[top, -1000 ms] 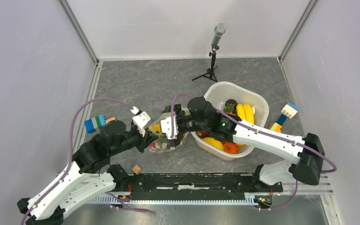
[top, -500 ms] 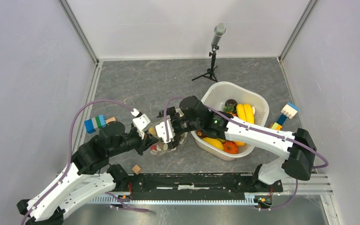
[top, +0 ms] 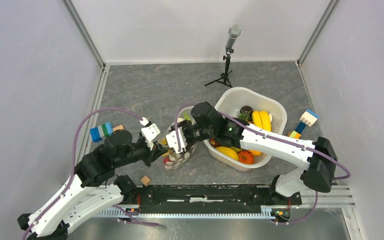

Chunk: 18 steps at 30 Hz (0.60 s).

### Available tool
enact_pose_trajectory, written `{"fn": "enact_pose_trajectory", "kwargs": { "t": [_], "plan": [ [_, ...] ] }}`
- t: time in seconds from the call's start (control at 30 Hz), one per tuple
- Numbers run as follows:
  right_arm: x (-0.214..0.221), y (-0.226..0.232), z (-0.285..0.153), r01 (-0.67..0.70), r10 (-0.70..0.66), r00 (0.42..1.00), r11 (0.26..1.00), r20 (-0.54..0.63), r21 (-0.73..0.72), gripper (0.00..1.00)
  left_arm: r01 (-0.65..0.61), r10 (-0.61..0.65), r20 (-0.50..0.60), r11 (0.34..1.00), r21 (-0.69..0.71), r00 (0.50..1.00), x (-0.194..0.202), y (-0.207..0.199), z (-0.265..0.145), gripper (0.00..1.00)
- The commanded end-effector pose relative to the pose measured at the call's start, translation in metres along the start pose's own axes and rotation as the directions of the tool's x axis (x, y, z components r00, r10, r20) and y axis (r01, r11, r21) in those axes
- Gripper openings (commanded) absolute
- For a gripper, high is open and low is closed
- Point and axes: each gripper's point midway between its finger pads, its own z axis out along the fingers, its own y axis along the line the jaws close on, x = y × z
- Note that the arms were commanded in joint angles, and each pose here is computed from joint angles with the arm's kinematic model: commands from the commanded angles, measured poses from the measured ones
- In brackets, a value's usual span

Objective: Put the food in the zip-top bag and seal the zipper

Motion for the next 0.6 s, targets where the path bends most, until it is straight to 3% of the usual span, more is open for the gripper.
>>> {"fn": "enact_pose_trajectory", "kwargs": {
  "t": [0.0,0.2,0.57],
  "plan": [
    [-0.018,-0.022,-0.006,0.025,-0.027,0.999,0.998,0.044,0.059,0.57,-0.059,0.054,0.070,0.996,0.062,0.996,-0.024,-0.011,-0.008,0.02],
    [-0.027,-0.027,-0.008,0.022,-0.028,0.997,0.997,0.077,0.074,0.84,-0.069,0.064,0.040,0.991,0.118,0.997,-0.024,-0.019,-0.004,0.02],
    [-0.034,-0.017,-0.016,0.035,-0.031,0.990,0.999,0.135,-0.027,0.89,-0.137,0.137,0.007,0.980,0.142,0.991,-0.032,-0.020,-0.006,0.02]
  ]
}}
